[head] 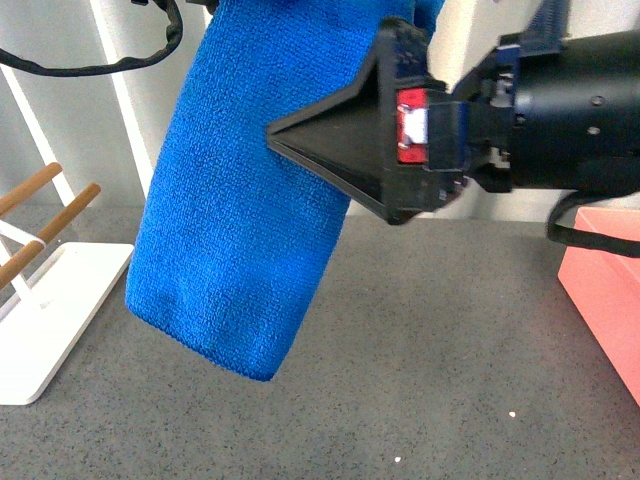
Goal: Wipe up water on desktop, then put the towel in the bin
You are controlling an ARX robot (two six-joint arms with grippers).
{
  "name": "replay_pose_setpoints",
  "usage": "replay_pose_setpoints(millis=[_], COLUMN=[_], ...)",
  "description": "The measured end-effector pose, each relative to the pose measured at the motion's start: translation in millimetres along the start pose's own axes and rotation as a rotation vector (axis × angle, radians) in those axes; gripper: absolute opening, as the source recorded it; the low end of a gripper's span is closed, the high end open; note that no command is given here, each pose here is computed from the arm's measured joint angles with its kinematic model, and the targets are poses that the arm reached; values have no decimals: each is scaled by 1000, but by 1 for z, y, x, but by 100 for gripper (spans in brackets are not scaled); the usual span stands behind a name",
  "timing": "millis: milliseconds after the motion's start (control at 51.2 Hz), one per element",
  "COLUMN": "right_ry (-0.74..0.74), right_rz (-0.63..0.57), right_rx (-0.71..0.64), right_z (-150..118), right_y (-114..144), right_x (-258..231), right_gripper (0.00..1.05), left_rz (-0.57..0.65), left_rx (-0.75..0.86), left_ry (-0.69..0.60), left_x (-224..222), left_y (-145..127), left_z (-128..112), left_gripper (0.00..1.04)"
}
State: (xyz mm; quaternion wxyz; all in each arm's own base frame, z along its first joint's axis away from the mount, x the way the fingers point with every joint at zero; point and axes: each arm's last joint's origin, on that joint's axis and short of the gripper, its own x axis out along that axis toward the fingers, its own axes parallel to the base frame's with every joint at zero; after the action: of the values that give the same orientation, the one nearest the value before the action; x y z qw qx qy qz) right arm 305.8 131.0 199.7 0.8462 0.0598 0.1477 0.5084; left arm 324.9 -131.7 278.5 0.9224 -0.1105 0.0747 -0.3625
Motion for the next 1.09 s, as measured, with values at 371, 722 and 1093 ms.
replay_pose_setpoints(millis=[371, 722, 1093], right_ry=[-97, -141, -118], right_rz=[-24, -86, -127], right_rx=[7, 47, 45], right_z=[17, 19, 17], right_y=[-7, -4, -2], right_x=[42, 51, 44], right_gripper=[80, 40, 6], left_rz=[1, 9, 29], left_rx=[0, 0, 1], left_ry=[0, -4, -5], left_x=[0, 0, -1], left_y=[0, 1, 3], left_z=[0, 1, 1], left_gripper=[6, 23, 82])
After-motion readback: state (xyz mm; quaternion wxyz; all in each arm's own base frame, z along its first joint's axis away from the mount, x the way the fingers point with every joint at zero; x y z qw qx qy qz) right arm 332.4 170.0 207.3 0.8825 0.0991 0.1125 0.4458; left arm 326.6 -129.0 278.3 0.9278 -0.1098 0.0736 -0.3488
